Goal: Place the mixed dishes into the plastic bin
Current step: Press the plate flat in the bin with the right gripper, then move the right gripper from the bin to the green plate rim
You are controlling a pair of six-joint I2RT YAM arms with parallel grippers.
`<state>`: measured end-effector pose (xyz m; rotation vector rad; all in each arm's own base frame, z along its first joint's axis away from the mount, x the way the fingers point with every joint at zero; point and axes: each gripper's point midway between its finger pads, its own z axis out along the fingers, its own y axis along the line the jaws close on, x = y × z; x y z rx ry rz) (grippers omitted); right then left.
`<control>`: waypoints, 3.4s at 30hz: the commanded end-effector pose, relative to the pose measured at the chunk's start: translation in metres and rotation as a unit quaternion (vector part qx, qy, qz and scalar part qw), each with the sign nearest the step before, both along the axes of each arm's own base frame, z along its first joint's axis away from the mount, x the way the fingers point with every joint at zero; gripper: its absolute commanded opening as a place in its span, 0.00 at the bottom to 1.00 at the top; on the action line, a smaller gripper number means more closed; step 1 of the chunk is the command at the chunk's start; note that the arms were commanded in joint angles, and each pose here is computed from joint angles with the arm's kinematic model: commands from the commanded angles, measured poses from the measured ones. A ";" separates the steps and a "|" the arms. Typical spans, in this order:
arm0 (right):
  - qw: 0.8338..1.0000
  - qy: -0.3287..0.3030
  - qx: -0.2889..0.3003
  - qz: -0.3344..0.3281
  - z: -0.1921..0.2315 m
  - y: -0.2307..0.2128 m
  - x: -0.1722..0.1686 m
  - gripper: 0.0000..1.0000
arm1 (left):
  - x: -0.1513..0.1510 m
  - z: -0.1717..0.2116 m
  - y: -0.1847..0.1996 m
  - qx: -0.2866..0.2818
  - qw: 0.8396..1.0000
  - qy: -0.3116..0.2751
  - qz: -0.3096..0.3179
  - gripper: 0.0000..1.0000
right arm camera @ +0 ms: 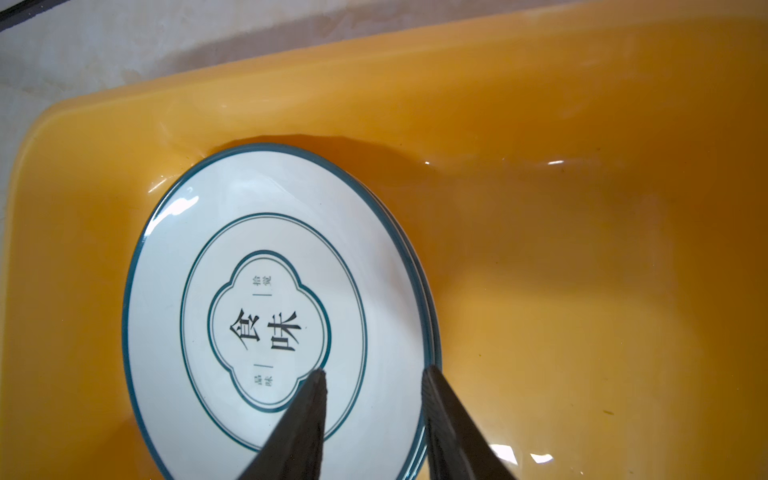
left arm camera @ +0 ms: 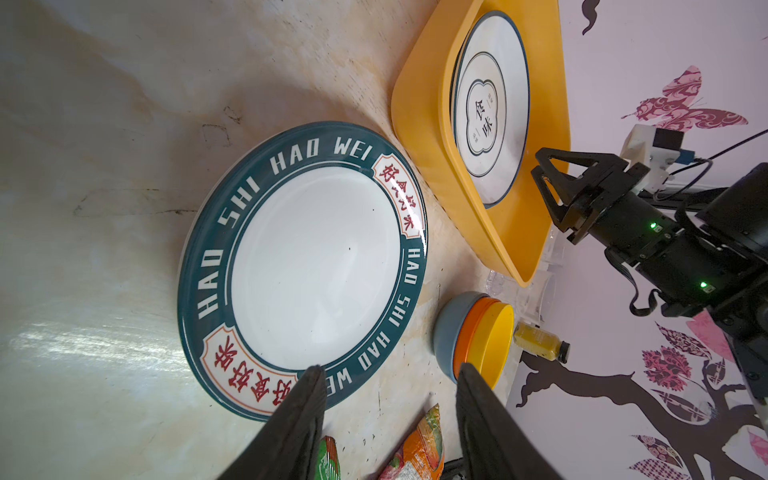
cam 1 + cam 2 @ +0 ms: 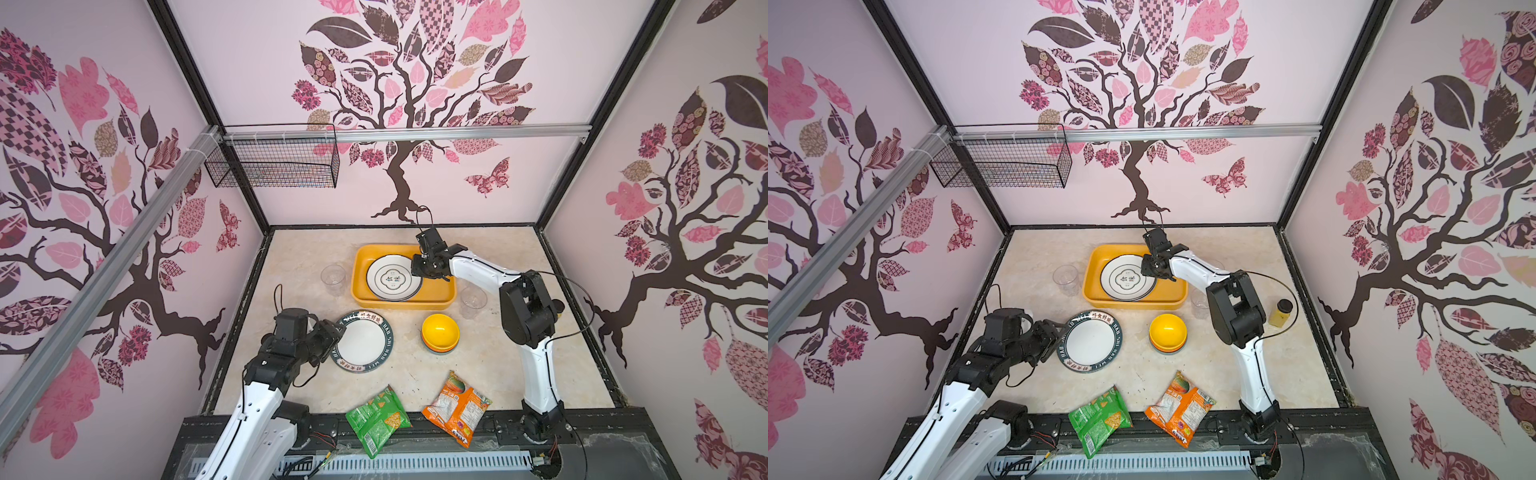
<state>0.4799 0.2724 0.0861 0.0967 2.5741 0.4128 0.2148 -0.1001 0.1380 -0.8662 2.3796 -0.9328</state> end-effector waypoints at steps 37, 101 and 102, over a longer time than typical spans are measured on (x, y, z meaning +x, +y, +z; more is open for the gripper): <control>0.993 0.069 0.091 0.028 -0.036 0.027 -0.004 0.55 | -0.006 -0.018 0.004 0.009 1.000 0.019 0.005 0.53; 0.965 0.079 0.006 0.249 -0.023 0.116 -0.191 0.53 | -0.022 -0.104 0.032 0.118 0.980 0.159 0.018 0.53; 0.965 0.081 0.006 0.250 -0.024 0.117 -0.192 0.51 | -0.022 -0.105 0.032 0.118 0.980 0.160 0.018 0.53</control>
